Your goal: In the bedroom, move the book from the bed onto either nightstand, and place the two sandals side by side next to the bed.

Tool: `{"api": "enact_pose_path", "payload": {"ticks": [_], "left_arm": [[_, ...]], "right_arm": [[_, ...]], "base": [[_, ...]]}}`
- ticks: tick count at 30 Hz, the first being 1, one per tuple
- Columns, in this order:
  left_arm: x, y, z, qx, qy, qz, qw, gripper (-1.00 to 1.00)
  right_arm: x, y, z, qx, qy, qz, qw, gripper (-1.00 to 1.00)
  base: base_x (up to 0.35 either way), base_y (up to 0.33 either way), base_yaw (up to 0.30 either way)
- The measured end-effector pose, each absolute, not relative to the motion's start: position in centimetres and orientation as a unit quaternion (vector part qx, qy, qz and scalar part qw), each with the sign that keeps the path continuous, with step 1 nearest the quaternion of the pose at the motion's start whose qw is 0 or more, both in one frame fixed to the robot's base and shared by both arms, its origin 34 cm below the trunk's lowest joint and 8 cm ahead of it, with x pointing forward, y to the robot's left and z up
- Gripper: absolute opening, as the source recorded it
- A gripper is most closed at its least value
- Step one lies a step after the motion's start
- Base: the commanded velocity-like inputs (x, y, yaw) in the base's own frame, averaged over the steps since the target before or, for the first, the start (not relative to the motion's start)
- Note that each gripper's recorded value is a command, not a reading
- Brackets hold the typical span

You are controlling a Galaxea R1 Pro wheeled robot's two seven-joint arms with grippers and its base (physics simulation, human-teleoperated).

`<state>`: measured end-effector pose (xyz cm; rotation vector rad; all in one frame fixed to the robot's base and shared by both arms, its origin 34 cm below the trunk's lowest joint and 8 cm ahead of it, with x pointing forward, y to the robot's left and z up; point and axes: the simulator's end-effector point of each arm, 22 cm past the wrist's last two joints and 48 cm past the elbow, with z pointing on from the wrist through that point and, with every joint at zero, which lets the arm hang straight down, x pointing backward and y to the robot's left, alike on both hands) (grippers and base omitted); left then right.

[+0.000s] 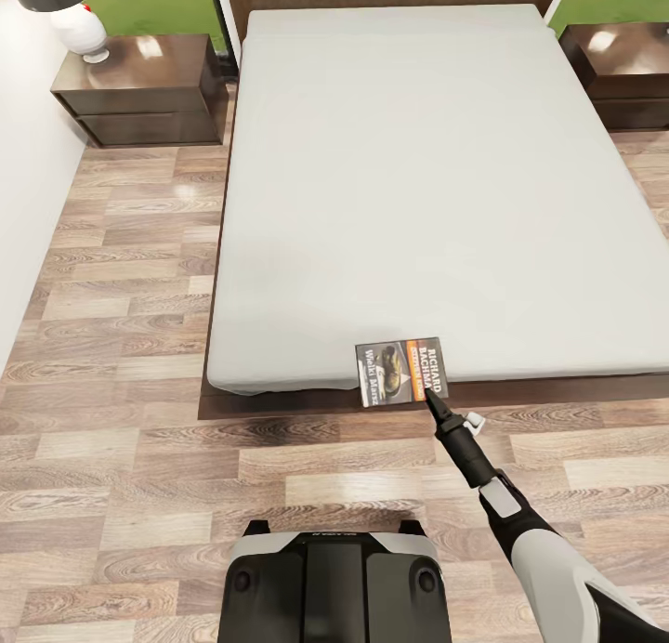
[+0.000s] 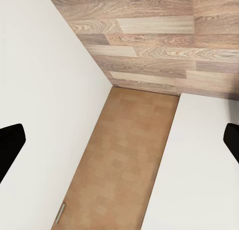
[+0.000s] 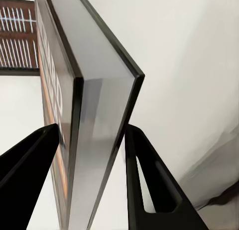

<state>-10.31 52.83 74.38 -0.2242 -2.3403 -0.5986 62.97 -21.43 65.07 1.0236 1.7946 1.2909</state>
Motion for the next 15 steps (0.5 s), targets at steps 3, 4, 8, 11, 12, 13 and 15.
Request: {"api": "enact_pose_path", "payload": {"ticks": [3, 4, 8, 11, 12, 13, 15], "left_arm": [[-10.3, 52.8, 74.4, -0.086, -0.904, -0.231, 0.35, 1.0], [-10.3, 52.8, 74.4, -0.086, -0.904, -0.231, 0.35, 1.0], [-10.3, 52.8, 74.4, -0.086, -0.904, -0.231, 0.35, 1.0], [-10.3, 52.8, 74.4, -0.085, -0.904, -0.232, 0.349, 1.0], [-10.3, 52.8, 74.4, -0.085, -0.904, -0.232, 0.349, 1.0], [-10.3, 52.8, 74.4, -0.085, -0.904, -0.232, 0.349, 1.0], [-10.3, 52.8, 74.4, -0.085, -0.904, -0.232, 0.349, 1.0]], "right_arm": [[63.2, -21.7, 65.4, 0.386, 0.691, 0.498, 0.354, -1.0], [63.3, -21.7, 65.6, 0.384, 0.69, 0.5, 0.356, -1.0], [63.3, -21.7, 66.1, 0.374, 0.687, 0.508, 0.36, -1.0], [63.4, -21.7, 66.3, 0.37, 0.686, 0.512, 0.36, -1.0], [63.4, -21.6, 66.4, 0.369, 0.686, 0.513, 0.36, -1.0], [63.4, -21.6, 66.4, 0.367, 0.686, 0.514, 0.36, -1.0], [63.3, -21.5, 66.4, 0.366, 0.687, 0.515, 0.359, -1.0]], "base": [[0.0, 0.0, 0.0], [0.0, 0.0, 0.0], [0.0, 0.0, 0.0], [0.0, 0.0, 0.0], [0.0, 0.0, 0.0], [0.0, 0.0, 0.0], [0.0, 0.0, 0.0]]}}
